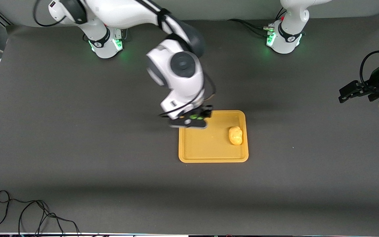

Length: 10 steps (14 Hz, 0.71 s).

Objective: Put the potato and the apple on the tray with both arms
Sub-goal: 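Carry the green apple over the tray while the left gripper withdraws, then lower the apple onto the tray beside the potato and open the right gripper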

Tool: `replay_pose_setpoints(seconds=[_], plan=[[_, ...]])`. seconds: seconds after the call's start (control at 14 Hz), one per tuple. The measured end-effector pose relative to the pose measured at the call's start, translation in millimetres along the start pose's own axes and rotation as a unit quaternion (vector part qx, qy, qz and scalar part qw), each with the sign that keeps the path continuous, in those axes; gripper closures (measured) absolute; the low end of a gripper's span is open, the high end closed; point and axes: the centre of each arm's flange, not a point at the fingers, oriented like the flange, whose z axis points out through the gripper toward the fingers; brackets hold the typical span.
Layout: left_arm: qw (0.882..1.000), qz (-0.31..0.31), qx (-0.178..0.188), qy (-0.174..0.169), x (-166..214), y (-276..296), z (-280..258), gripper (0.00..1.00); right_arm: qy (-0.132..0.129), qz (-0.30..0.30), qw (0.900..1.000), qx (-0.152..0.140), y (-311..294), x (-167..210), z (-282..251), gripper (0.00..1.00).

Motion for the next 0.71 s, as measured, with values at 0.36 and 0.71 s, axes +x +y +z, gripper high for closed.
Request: replay_pose_setpoints(seconds=[0.36,0.71], plan=[[1.0,0.005,0.002,0.005,-2,4,-6,0.0,0.031,-0.022,0.999,-0.012,-36,-27,91,0.27],[1.0,0.003,0.002,0.006,-2,1,-6,0.0,0.055,-0.011,0.998,0.0,-23,-1,178,0.27]])
